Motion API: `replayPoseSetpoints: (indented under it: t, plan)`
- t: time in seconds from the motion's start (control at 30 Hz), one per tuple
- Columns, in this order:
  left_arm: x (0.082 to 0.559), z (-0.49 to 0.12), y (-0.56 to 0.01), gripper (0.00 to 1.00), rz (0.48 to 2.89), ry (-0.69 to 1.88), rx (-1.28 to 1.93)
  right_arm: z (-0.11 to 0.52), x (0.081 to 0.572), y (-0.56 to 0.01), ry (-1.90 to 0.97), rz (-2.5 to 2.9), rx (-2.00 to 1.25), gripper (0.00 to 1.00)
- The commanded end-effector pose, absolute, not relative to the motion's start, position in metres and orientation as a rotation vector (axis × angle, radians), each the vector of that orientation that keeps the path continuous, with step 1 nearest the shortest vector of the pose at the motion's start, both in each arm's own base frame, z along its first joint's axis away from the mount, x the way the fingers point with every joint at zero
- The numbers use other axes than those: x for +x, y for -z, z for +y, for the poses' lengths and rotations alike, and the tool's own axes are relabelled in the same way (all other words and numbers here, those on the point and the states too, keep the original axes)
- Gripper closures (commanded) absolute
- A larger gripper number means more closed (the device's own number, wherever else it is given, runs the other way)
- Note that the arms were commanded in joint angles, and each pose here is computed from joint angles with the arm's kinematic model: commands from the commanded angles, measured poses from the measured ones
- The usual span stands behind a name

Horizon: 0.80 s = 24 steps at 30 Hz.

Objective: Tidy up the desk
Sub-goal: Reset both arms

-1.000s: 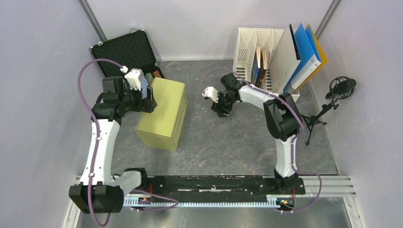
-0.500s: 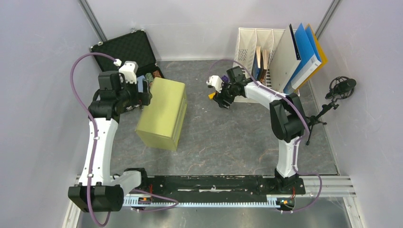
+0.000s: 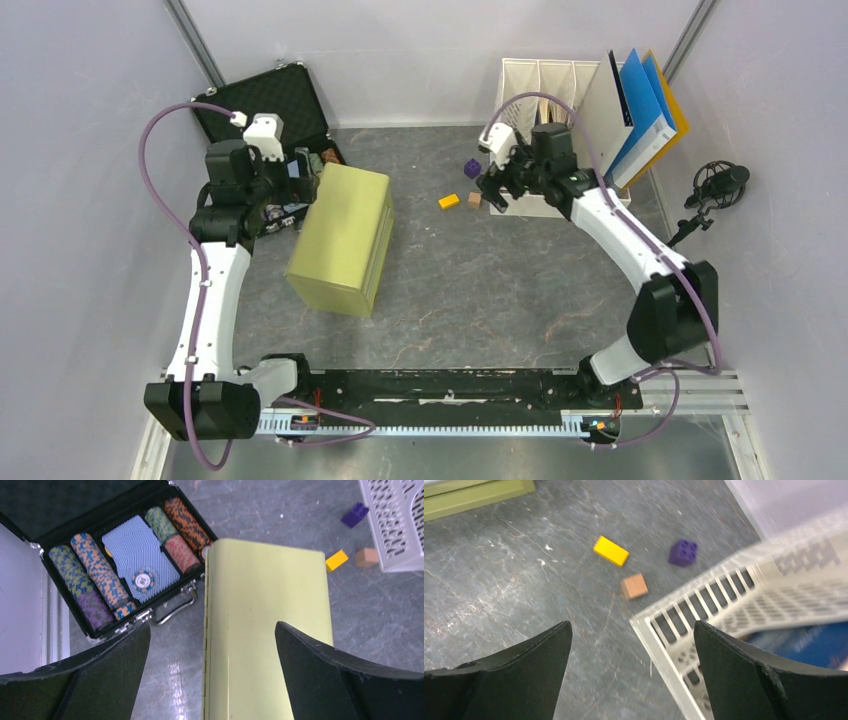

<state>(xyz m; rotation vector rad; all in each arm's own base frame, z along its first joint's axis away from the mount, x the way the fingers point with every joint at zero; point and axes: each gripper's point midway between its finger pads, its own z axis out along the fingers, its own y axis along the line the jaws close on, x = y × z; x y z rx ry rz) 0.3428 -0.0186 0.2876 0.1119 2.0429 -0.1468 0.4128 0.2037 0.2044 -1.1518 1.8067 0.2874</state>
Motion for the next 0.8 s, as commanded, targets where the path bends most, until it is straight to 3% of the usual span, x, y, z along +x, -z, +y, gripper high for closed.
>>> replayPoseSetpoints:
  t: [0.0, 0.43, 0.77]
  plan:
    - [0.362, -0.022, -0.314, 0.00, 1.915, 0.184, 0.064, 0.159, 0.409, -0.228, -0.221, 1.845, -0.923, 0.02]
    - [0.383, -0.022, -0.307, 0.00, 1.901, 0.204, 0.011, 0.027, 0.367, -0.234, 0.061, 1.914, -0.409, 0.02]
    - [0.371, -0.021, -0.313, 0.00, 1.804, 0.207, 0.000, 0.015, 0.340, -0.225, 0.092, 1.816, -0.384, 0.02]
